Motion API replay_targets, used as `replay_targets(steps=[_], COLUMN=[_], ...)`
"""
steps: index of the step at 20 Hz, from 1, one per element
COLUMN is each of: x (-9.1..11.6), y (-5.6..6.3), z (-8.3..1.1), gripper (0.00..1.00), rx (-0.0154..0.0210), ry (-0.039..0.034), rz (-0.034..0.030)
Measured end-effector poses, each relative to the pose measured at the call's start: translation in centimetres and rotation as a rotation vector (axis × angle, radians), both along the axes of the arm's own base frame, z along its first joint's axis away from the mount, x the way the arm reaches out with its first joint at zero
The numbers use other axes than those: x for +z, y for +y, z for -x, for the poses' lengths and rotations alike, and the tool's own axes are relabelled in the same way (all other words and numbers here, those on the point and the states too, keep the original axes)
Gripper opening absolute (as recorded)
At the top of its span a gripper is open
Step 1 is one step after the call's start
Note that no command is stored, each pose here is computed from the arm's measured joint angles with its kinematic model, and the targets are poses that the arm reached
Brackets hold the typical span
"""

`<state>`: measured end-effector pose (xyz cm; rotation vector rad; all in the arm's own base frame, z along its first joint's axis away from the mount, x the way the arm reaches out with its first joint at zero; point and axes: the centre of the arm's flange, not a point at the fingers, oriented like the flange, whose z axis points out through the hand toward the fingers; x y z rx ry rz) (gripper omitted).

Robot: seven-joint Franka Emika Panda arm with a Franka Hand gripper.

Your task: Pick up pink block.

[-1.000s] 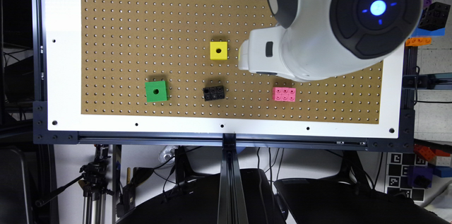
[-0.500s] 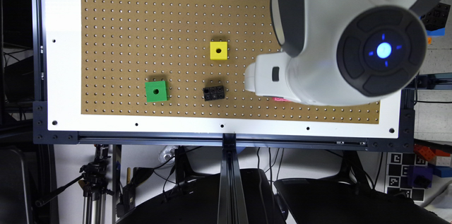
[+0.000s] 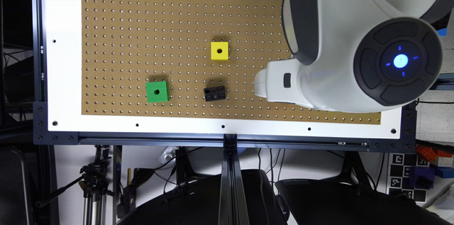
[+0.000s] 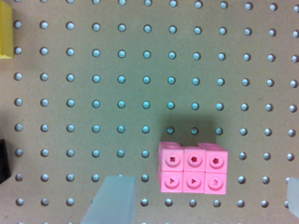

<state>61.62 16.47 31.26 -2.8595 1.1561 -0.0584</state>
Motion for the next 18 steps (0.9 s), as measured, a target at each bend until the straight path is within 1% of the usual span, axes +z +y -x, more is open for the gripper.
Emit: replay_targets(steps=[2, 3, 4, 6, 7, 8, 9, 10, 11, 13, 15, 16, 18], x=[-1.2, -2.1, -3.1, -4.1, -4.2, -4.4, -5.1, -5.9, -6.9, -7.8, -7.8, -7.8, -7.8], y=[0.0, 0.0, 0.1, 0.1, 0.1, 0.1, 0.1, 0.1, 0.1, 0.4, 0.7, 0.8, 1.0], z=[-0.03, -0.09, -0.16, -0.26, -0.28, -0.26, -0.27, -0.31, -0.38, -0.74, -1.5, -1.88, -2.39], gripper=[1.0, 1.0, 1.0, 1.0, 1.0, 1.0, 1.0, 1.0, 1.0, 1.0, 1.0, 1.0, 1.0], rx=[-0.0002, -0.0005, -0.0009, -0.0014, -0.0014, -0.0013, -0.0015, -0.002, -0.0024, -0.0016, -0.0004, -0.0002, -0.0003], ry=[0.0113, 0.0165, 0.02, 0.0222, 0.0227, 0.0256, 0.0287, 0.0296, 0.0272, 0.0192, 0.01, 0.0066, 0.0021], rz=[0.0014, 0.0015, 0.0009, -0.0001, -0.0001, 0.0004, 0.0003, -0.0007, -0.003, -0.0074, -0.0122, -0.0142, -0.0168])
